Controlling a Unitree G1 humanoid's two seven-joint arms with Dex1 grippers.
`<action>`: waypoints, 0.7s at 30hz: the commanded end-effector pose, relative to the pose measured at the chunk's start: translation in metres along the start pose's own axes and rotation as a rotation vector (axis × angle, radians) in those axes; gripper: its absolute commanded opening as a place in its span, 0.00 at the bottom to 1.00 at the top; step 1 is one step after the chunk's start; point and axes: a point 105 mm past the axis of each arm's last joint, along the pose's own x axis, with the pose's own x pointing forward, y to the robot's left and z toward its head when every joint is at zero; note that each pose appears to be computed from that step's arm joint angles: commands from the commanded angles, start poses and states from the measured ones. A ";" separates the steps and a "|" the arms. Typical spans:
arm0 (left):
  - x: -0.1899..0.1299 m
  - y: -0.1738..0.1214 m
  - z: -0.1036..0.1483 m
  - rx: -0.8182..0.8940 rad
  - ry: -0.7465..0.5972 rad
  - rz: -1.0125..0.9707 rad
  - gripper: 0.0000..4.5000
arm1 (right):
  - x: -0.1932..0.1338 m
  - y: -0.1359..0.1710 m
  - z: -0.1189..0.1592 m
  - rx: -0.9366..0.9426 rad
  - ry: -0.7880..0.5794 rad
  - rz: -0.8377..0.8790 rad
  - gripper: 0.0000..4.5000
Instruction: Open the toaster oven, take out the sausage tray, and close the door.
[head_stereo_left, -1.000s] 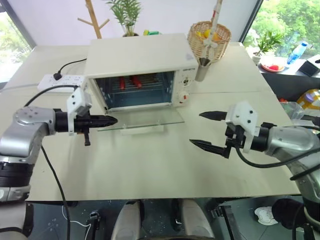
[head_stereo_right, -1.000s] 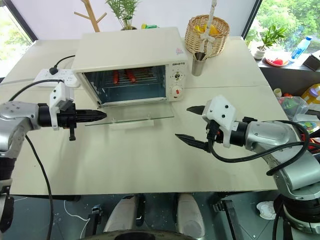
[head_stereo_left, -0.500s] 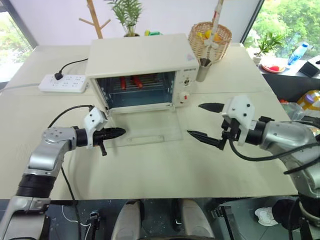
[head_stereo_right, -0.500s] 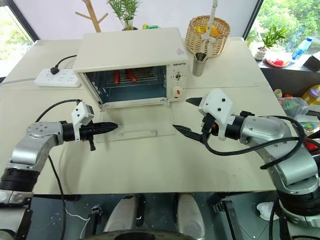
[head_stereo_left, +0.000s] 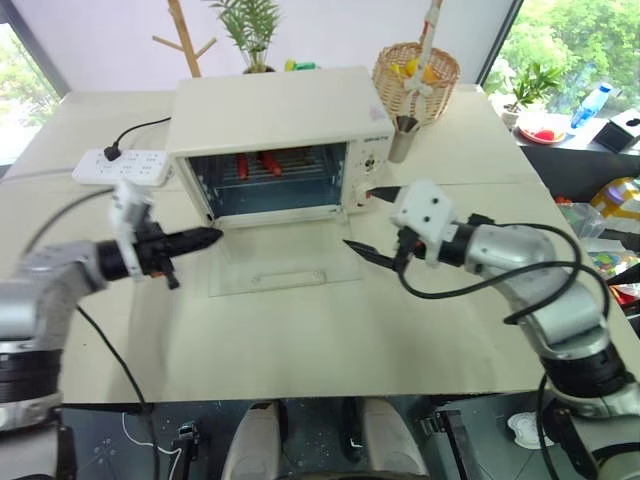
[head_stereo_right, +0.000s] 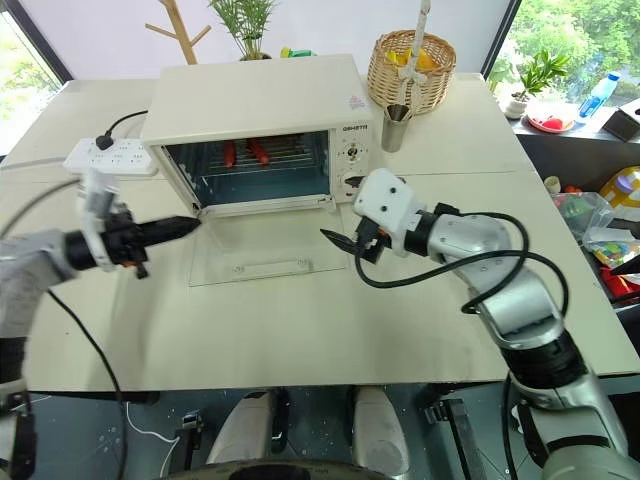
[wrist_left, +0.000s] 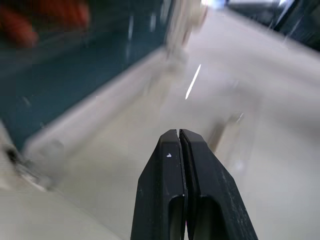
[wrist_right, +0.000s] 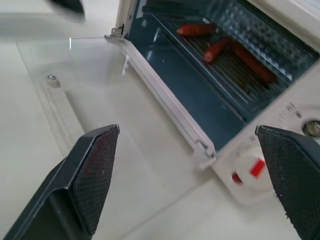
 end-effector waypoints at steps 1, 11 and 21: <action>-0.018 -0.012 0.028 0.012 -0.054 -0.020 0.01 | 0.021 -0.008 0.012 -0.128 -0.033 -0.069 1.00; -0.030 -0.017 0.033 0.047 -0.017 0.001 0.01 | 0.097 -0.024 -0.001 -0.590 0.044 -0.193 1.00; -0.029 -0.019 0.043 0.101 -0.014 -0.010 0.01 | 0.134 -0.040 -0.011 -0.684 0.070 -0.250 1.00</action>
